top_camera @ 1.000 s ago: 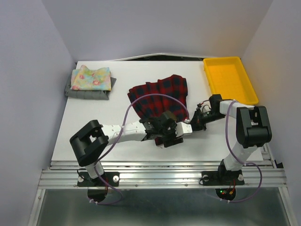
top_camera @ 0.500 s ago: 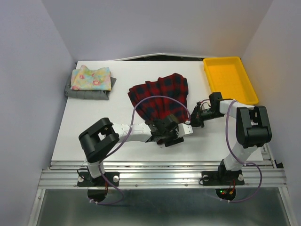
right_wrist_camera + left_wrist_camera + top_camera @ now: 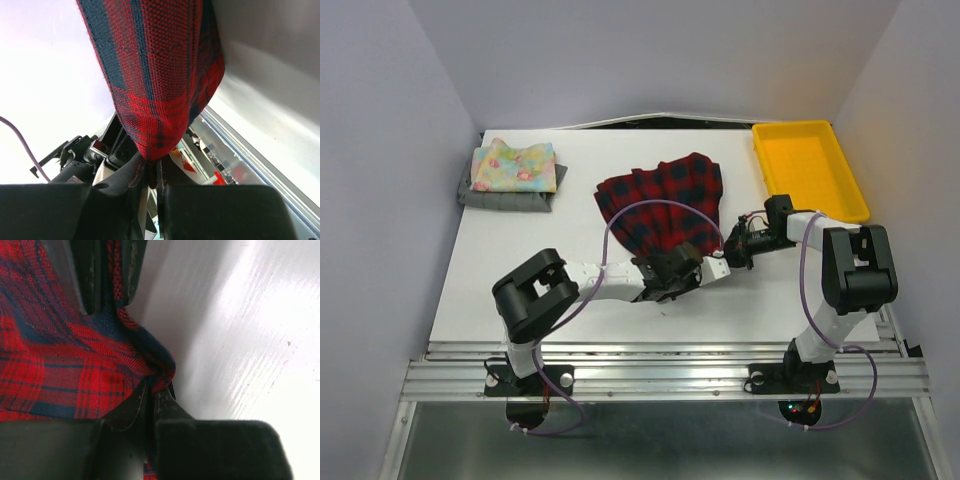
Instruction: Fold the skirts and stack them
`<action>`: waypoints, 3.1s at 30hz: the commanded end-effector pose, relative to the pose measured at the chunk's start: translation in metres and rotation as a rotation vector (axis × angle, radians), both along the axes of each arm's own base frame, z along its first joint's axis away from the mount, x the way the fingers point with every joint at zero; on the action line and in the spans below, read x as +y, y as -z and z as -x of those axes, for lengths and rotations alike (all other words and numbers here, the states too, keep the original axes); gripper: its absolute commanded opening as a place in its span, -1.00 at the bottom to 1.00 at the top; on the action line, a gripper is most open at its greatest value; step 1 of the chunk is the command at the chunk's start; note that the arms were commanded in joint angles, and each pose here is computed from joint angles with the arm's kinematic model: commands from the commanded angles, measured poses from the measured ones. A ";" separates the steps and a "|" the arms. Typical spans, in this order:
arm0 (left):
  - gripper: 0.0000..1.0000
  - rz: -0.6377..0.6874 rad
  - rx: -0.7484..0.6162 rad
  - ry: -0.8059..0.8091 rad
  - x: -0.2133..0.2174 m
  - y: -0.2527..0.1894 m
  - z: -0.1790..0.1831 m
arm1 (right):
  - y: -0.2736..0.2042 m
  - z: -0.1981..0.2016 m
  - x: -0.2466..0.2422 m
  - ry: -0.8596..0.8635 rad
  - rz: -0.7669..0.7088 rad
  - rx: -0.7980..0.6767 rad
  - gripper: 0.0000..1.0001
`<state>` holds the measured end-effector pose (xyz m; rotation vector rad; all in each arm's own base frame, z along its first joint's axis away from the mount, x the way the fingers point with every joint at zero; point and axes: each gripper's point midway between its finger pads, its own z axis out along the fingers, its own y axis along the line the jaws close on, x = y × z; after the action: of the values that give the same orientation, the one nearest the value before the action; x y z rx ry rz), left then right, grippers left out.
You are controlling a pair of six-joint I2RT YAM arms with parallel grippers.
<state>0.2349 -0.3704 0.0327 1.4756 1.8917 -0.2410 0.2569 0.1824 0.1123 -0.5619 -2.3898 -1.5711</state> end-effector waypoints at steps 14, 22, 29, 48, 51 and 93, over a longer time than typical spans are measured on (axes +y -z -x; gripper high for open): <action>-1.00 -0.255 0.189 0.153 0.084 -0.026 0.060 | -0.070 -0.079 -0.030 -0.196 0.284 -0.624 0.47; -1.00 -0.296 0.275 0.300 0.096 -0.056 0.087 | -0.087 -0.182 -0.027 -0.153 0.350 -0.886 0.52; -1.00 -0.290 0.325 0.377 0.091 -0.081 0.100 | -0.045 -0.248 0.014 -0.293 0.413 -1.085 0.53; -1.00 -0.235 0.279 0.417 0.067 -0.168 0.051 | 0.049 -0.141 0.101 -0.717 0.100 -1.092 -0.21; -1.00 -0.248 0.221 0.412 0.068 -0.174 0.033 | 0.051 -0.125 0.104 -0.738 0.065 -1.066 -0.28; -1.00 -0.266 -0.084 0.223 0.082 -0.087 -0.093 | -0.017 -0.203 0.105 -0.470 0.167 -1.033 0.10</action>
<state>0.3303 -0.2910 0.1000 1.9013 1.7556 -0.0094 0.4315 0.2930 0.1225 1.1287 -2.8946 -1.6237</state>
